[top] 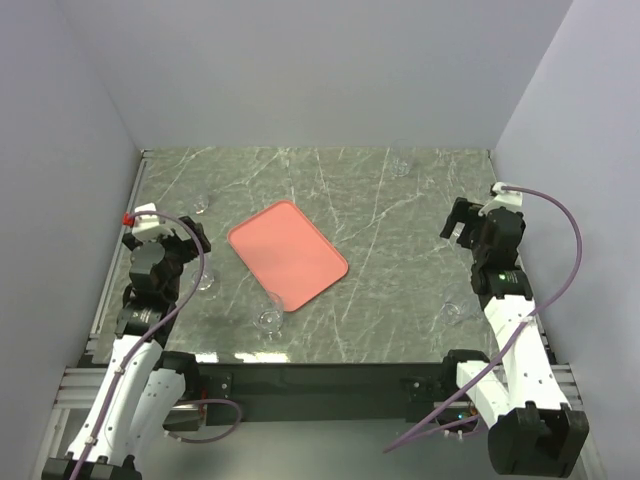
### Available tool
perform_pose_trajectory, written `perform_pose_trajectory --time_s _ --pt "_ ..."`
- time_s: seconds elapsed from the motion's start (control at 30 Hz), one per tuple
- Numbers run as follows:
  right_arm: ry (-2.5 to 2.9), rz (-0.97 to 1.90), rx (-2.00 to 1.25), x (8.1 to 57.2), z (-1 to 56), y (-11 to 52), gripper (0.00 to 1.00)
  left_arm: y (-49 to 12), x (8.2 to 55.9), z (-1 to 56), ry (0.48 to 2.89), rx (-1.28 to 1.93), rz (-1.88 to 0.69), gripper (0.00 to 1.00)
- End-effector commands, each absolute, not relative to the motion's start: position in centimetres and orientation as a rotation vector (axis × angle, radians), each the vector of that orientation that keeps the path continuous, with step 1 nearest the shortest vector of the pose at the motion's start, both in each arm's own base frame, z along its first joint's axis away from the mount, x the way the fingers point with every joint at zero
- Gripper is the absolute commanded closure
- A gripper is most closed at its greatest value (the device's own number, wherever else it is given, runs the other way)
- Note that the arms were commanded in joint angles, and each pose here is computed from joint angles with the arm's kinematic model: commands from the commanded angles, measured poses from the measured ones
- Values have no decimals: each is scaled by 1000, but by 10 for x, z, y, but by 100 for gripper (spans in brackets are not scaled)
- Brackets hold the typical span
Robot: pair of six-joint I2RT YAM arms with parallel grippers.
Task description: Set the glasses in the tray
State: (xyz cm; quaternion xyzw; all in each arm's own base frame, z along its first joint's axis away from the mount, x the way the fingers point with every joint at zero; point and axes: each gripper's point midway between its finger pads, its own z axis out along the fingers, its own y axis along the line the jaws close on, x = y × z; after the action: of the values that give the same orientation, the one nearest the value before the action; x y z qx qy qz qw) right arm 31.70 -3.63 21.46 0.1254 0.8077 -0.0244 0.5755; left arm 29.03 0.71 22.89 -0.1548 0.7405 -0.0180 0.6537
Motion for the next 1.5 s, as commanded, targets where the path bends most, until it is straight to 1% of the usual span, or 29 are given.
perform_pose_trajectory --time_s 0.0,0.07,0.17,0.2,0.23,0.27,0.37,0.57,0.6,0.63,0.73,0.77,0.8,0.87,0.93,0.97,1.03,1.07,1.1,1.13,1.17,1.2,1.27,1.33,1.37,1.43,1.47 --pt "1785 -44 288 319 256 -38 0 0 288 259 1605 -314 -93 1" --pt "1782 -45 199 318 263 -32 0 -1 288 261 1604 -321 -105 1" --pt "1761 74 27 316 274 -3 0 -3 289 262 1618 -343 -127 1" --pt "1746 90 -47 316 273 5 0 -4 291 261 1632 -350 -132 1" --pt "1726 178 -159 312 273 25 0 -4 292 263 1638 -351 -134 1" --pt "1697 174 -264 308 275 33 0 -5 293 262 1646 -359 -141 1" --pt "1690 276 -537 293 253 64 0 -6 299 264 1663 -379 -148 1" --pt "1847 423 -607 282 218 74 0 -13 321 271 1699 -413 -220 1" --pt "1866 439 -604 281 213 73 0 -13 329 262 1737 -430 -227 1" --pt "1873 460 -612 279 209 74 0 -19 334 270 1739 -419 -268 3" --pt "1881 512 -657 274 201 81 0 -20 356 268 1788 -455 -345 4" --pt "1876 511 -663 274 203 81 0 -11 366 257 1817 -509 -344 5" --pt "1873 490 -650 276 206 78 0 -9 373 265 1812 -523 -365 5" --pt "1872 480 -639 276 207 77 0 -2 383 259 1837 -579 -406 6" --pt "1886 480 -637 272 204 77 1 7 399 248 1866 -631 -423 7" --pt "1882 471 -638 270 205 76 1 16 408 233 1899 -682 -440 8" --pt "1881 450 -631 268 205 74 1 30 420 231 1898 -742 -452 13" --pt "1869 435 -636 266 206 74 1 34 426 212 1946 -790 -454 15" --pt "1859 424 -633 267 208 73 1 39 434 215 1941 -809 -458 16" --pt "1852 421 -640 266 209 73 1 46 438 210 1947 -839 -457 23" --pt "1847 418 -645 266 209 73 1 49 443 191 1992 -874 -459 25" --pt "1852 420 -647 265 208 73 1 53 452 196 1984 -876 -460 29" --pt "1858 404 -652 266 206 71 2 62 460 177 2027 -917 -443 31" --pt "1863 397 -652 266 205 70 2 70 471 178 2028 -924 -421 35" --pt "1867 391 -647 266 204 69 2 74 475 162 2062 -950 -408 36" --pt "1866 389 -647 266 204 69 2 83 481 156 2091 -995 -385 44" --pt "1865 384 -645 266 205 68 2 85 482 138 2134 -1026 -376 48"
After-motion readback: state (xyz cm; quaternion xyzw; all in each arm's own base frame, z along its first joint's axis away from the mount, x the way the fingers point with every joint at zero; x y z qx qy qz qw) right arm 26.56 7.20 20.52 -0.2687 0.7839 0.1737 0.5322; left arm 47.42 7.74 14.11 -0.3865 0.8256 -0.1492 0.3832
